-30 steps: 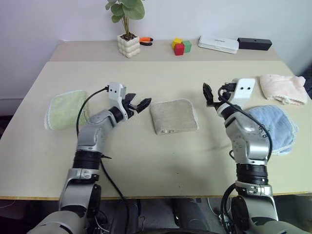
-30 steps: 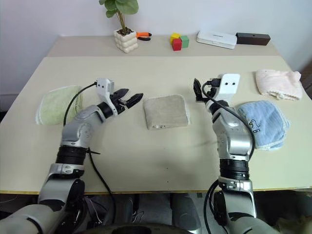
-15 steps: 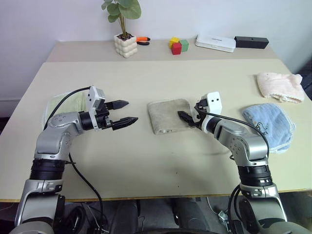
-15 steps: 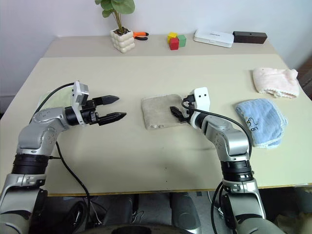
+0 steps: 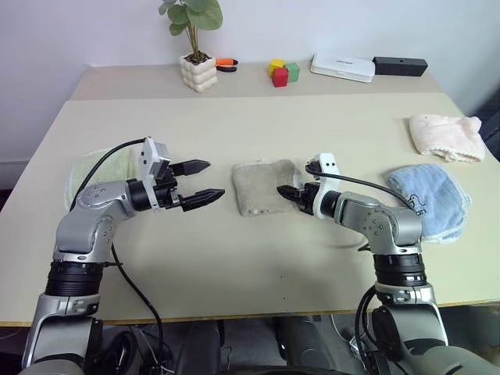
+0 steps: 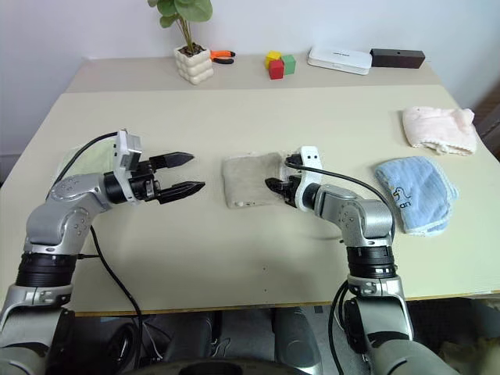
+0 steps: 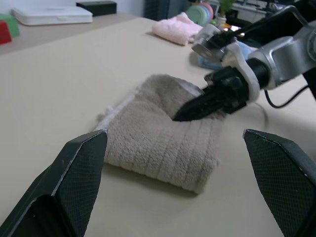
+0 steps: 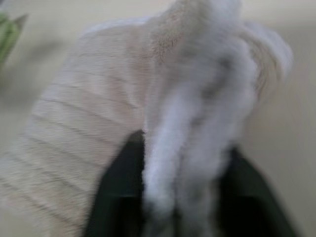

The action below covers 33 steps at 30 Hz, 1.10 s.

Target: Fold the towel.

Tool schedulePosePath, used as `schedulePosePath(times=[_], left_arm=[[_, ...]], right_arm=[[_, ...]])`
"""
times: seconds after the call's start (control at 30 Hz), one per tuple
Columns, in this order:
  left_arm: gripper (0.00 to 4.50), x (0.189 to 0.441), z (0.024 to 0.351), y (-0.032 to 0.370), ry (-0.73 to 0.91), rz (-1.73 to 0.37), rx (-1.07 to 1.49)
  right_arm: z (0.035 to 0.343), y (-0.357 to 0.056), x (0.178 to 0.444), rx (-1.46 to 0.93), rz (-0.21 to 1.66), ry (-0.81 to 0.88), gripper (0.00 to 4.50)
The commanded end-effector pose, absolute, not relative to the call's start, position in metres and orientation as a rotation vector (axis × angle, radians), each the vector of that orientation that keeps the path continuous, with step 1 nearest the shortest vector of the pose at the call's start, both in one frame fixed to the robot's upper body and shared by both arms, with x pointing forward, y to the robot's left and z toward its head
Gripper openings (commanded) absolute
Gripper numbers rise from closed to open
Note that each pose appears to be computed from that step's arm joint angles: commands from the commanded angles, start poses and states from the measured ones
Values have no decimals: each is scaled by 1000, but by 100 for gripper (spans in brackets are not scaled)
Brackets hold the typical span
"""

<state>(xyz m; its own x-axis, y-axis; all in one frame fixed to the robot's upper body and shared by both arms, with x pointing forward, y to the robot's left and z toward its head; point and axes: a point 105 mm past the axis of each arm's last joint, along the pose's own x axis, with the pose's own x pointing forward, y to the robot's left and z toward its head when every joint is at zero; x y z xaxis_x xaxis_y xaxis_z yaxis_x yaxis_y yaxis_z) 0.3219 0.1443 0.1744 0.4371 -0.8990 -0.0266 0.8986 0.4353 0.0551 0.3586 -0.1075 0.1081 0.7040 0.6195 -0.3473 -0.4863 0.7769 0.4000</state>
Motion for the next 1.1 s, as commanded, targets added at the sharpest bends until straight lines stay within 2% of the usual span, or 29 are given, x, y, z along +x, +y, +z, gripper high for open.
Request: schedulePosePath(times=[0.03, 0.17, 0.3, 0.47, 0.67, 0.93, 1.1], left_arm=[[450, 323, 185, 140, -64, -1119, 79], [450, 325, 185, 132, -77, -1145, 55], [450, 334, 188, 121, -135, -1157, 47], [450, 346, 188, 108, -175, -1185, 23], [450, 352, 184, 85, -184, -1263, -16], [450, 359, 181, 66, -192, -1319, -39], [450, 358, 179, 62, -190, -1335, -41]], right_arm=[[125, -113, 363, 381, 613, 436, 5], [150, -134, 371, 542, 538, 326, 5], [183, -187, 373, 673, 308, 106, 5], [210, -262, 344, 744, -44, -112, 5], [214, -342, 293, 825, -402, -251, 5], [194, -350, 262, 832, -516, -229, 5], [199, -346, 264, 903, -488, -282, 5]])
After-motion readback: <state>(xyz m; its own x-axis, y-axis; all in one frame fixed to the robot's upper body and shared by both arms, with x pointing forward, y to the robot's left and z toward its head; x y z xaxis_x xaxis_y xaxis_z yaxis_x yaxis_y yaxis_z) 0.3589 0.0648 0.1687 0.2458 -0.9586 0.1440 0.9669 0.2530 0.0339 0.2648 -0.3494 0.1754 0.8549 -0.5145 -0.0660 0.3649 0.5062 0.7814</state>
